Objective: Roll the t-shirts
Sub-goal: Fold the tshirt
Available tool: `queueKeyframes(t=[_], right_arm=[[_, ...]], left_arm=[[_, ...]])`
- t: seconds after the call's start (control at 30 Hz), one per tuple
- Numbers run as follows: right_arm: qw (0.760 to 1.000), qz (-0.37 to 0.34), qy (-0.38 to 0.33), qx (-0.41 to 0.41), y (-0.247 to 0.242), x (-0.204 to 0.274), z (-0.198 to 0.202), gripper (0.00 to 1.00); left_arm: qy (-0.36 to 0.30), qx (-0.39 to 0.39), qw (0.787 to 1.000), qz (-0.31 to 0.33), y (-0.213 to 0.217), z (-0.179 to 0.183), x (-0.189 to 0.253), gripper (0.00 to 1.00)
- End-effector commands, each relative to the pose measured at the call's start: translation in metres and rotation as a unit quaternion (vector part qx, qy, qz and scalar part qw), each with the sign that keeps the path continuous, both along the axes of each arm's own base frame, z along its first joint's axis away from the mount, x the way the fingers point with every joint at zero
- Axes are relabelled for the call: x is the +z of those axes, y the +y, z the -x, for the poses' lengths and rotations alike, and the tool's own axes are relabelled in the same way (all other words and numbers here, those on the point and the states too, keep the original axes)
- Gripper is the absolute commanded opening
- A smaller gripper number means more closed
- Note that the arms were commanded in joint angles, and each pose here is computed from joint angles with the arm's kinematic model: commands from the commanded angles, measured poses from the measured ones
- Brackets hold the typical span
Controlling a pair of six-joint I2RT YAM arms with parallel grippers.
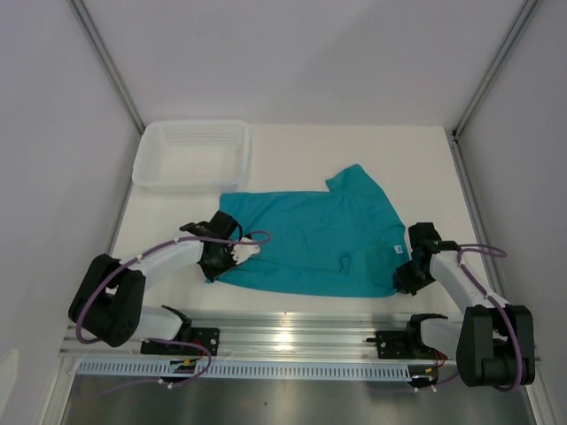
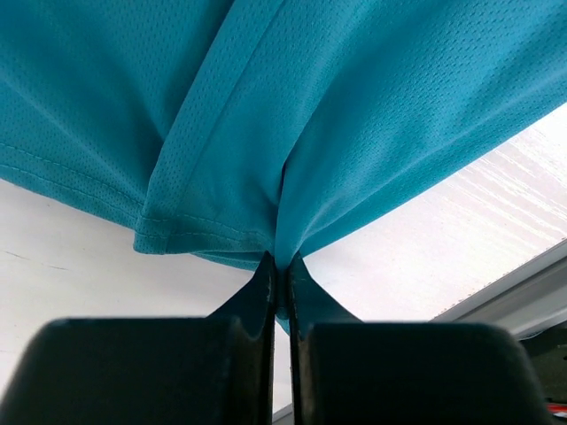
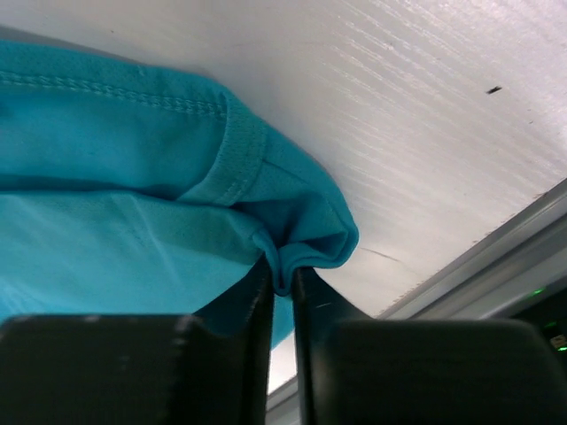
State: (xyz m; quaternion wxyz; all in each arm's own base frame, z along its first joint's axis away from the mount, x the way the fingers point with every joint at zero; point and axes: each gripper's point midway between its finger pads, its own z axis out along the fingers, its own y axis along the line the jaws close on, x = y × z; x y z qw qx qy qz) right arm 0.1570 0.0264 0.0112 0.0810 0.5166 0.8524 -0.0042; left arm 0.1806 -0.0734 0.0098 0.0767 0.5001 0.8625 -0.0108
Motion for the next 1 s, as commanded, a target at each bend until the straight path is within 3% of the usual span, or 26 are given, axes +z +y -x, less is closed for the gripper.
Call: queueKeyframes(t=[0.0, 0.07, 0.63, 0.97], right_arm=[[0.999, 0.03, 0.008, -0.015, -0.011, -0.007, 0.005, 0.12], [0.999, 0.027, 0.014, -0.024, -0.011, -0.008, 0.006, 0.0], [0.992, -0.048, 0.102, -0.047, 0.021, 0.018, 0.029, 0.0], [0.992, -0.075, 0.074, -0.071, 0.036, 0.034, 0.049, 0.0]], left_arm=[[-0.001, 0.006, 1.0, 0.029, -0.009, 0.005, -0.009, 0.01], [-0.007, 0.002, 0.999, 0.032, -0.008, 0.006, -0.006, 0.01], [-0.025, -0.027, 0.997, 0.071, -0.005, 0.032, 0.019, 0.01], [0.006, -0.048, 0.995, 0.086, -0.005, 0.055, 0.022, 0.01]])
